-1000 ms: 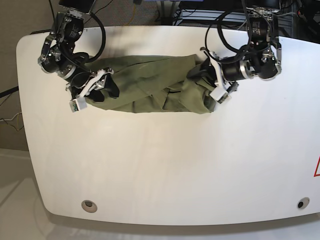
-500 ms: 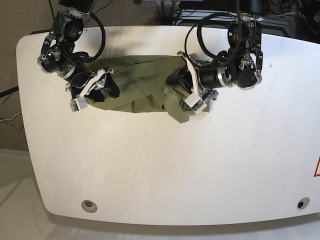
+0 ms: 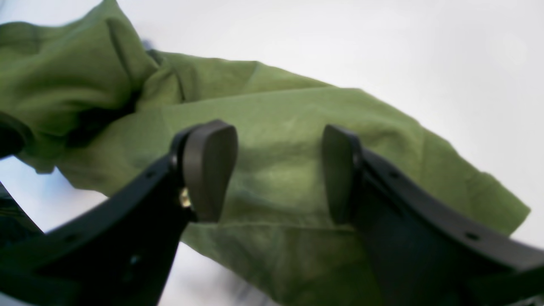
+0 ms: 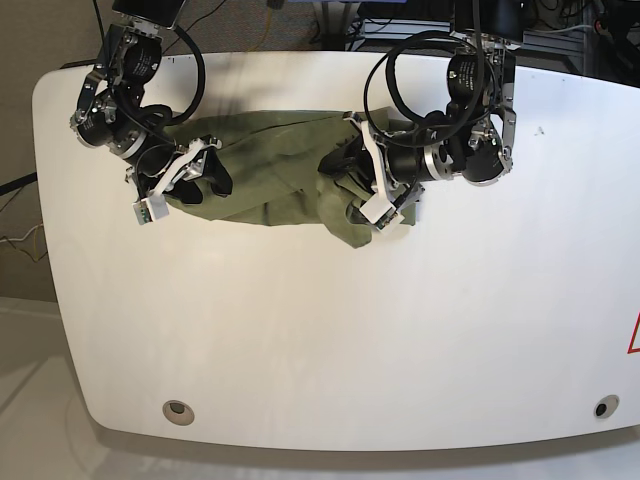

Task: Fold the T-shirt properly
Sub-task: 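Fold the held shirt end with the left gripper toward the right gripper, then press and release the folded cloth with the left gripper, then withdraw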

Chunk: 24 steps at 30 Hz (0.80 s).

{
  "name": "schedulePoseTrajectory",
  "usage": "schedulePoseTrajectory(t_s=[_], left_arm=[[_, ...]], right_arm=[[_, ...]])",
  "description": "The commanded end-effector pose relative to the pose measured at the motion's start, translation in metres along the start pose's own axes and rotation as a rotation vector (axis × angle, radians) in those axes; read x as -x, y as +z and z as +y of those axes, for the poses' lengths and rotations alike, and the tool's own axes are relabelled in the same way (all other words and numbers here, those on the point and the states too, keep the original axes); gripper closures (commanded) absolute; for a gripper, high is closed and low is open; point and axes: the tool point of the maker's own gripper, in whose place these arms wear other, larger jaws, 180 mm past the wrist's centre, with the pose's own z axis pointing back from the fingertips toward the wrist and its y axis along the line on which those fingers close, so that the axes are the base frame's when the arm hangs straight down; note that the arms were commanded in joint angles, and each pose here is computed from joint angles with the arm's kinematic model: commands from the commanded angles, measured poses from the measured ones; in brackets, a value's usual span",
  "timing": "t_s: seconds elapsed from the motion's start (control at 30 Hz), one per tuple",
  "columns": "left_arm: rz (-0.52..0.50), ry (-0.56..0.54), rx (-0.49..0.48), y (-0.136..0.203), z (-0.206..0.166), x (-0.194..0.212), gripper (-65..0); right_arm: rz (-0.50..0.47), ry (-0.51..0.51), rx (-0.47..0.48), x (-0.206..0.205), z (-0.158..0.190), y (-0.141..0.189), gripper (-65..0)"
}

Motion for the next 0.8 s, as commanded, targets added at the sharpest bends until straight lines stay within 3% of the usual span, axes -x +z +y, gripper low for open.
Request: schedulePoseTrajectory(t_s=[0.0, 0.5, 0.77], left_arm=[[-0.069, -0.016, 0.050, -0.002, -0.011, -0.018, 0.0], [-0.021, -0.076, 0.156, -0.036, -0.051, -0.015, 0.0], [-0.009, -0.097, 0.221, -0.050, -0.081, -0.018, -6.2]], right_arm=[[-0.045, 0.022, -0.005, -0.014, -0.001, 0.004, -34.0], [-0.049, 0.016, -0.010, -0.014, 0.002, 0.003, -34.3], [-0.047, 0.017, -0.007, -0.013, 0.003, 0.002, -34.4]])
